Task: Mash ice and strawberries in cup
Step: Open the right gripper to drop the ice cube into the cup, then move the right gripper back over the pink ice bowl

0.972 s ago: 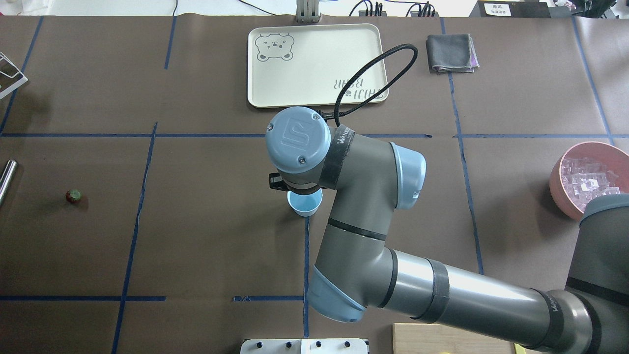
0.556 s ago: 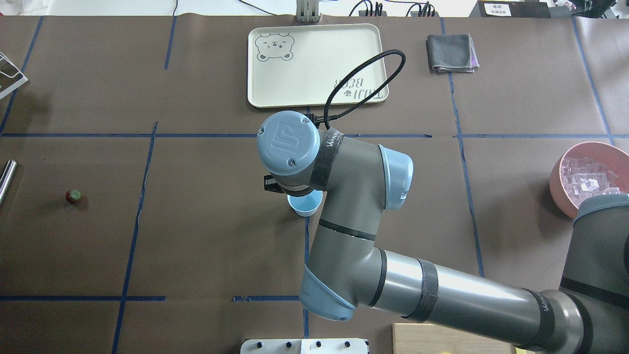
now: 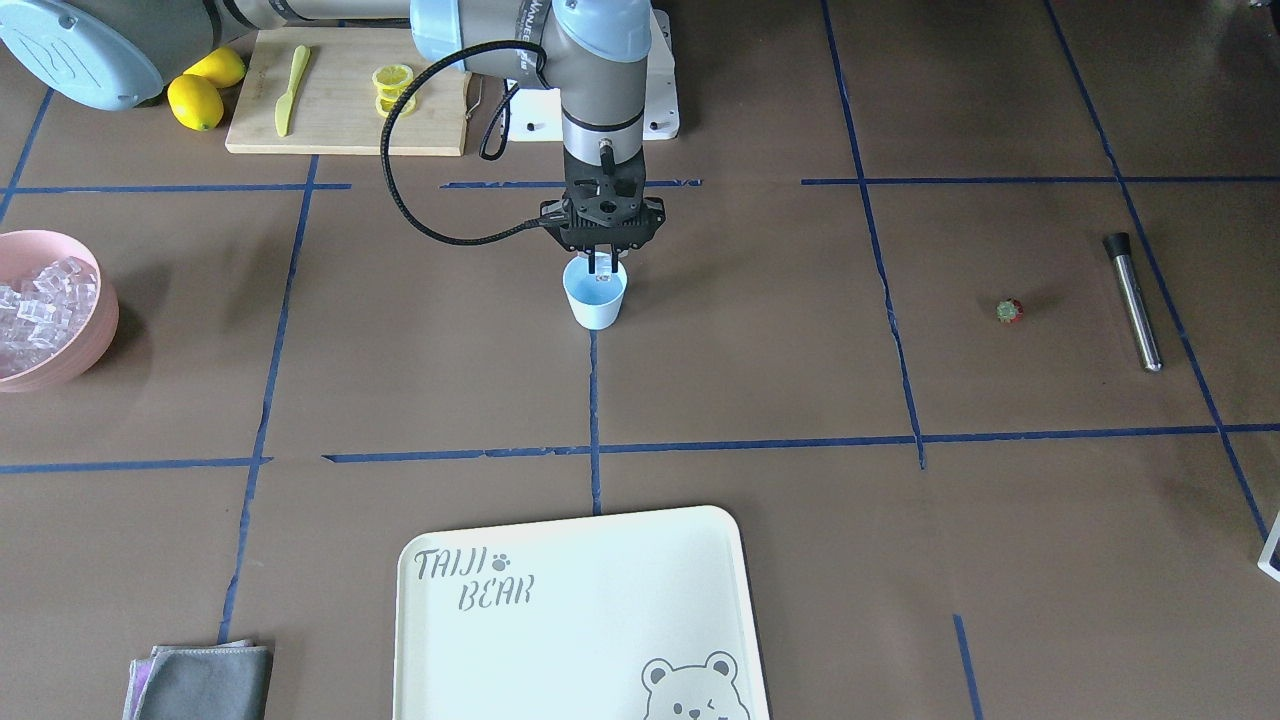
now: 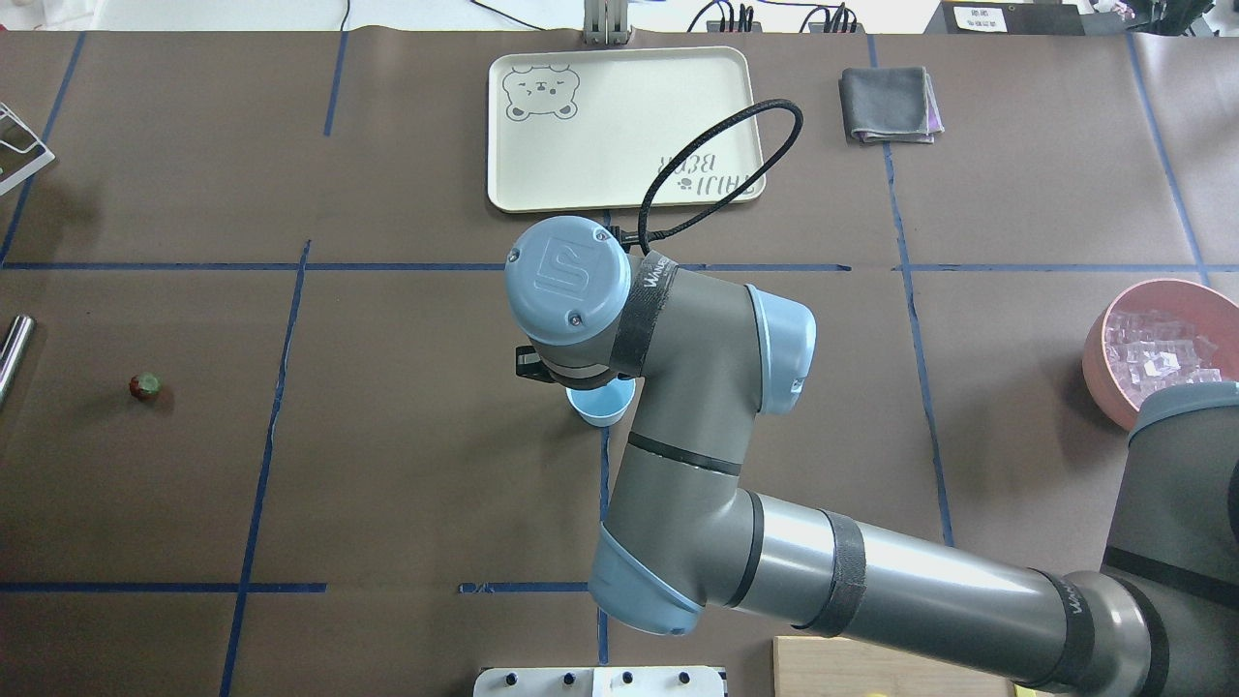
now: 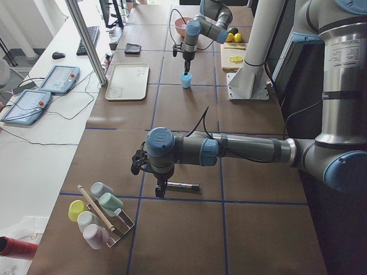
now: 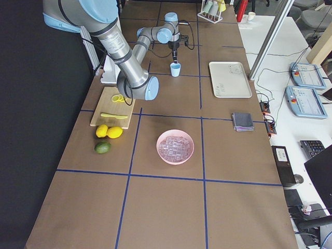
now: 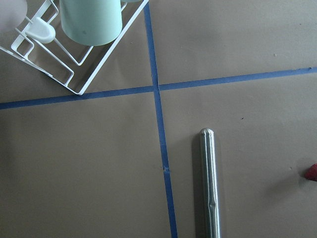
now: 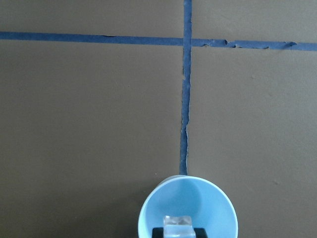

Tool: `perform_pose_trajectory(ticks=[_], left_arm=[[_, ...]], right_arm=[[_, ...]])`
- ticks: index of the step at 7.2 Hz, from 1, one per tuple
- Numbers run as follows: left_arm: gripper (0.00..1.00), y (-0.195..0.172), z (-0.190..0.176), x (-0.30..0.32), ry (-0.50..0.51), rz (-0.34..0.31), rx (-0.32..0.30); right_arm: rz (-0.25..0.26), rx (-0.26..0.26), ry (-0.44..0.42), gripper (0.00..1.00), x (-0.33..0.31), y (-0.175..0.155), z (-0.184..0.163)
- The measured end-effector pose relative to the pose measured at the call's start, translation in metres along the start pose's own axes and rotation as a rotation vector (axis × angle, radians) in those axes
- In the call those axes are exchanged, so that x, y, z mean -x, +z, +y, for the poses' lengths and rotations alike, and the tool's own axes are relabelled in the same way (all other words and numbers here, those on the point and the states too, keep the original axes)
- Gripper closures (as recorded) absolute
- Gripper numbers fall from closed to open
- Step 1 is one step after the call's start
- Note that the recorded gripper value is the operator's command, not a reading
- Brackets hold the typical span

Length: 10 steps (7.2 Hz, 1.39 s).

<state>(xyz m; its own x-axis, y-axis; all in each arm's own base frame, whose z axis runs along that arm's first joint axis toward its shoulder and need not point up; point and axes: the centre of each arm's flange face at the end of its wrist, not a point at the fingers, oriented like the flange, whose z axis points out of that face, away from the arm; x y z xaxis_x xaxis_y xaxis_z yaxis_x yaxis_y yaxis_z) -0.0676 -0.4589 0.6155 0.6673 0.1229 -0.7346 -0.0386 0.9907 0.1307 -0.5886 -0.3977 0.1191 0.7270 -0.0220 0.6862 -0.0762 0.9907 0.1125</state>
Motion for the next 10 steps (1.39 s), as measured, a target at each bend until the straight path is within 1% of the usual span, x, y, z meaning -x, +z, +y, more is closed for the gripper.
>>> perform_pose_trajectory(ticks=[4, 5, 6, 7, 8, 10], left_arm=[[0.00, 0.000, 0.001, 0.000, 0.000, 0.000, 0.001], [0.00, 0.000, 0.000, 0.000, -0.003, 0.000, 0.000], [0.00, -0.001, 0.000, -0.001, -0.008, 0.001, -0.002], [0.00, -0.002, -0.001, -0.003, -0.010, 0.001, -0.004], [0.00, -0.003, -0.001, -0.005, -0.009, 0.005, -0.007], [0.00, -0.007, -0.002, -0.009, -0.003, 0.011, -0.014]], right_arm=[[-0.003, 0.003, 0.006, 0.00, -0.001, -0.002, 0.001], [-0.009, -0.004, 0.014, 0.00, -0.005, -0.008, -0.008], [-0.027, -0.001, 0.043, 0.00, -0.021, -0.023, -0.033], [-0.053, 0.013, 0.090, 0.00, -0.056, -0.042, -0.066], [-0.073, 0.007, 0.115, 0.00, -0.105, -0.060, -0.083], [-0.092, -0.030, 0.075, 0.00, -0.211, -0.095, -0.092]])
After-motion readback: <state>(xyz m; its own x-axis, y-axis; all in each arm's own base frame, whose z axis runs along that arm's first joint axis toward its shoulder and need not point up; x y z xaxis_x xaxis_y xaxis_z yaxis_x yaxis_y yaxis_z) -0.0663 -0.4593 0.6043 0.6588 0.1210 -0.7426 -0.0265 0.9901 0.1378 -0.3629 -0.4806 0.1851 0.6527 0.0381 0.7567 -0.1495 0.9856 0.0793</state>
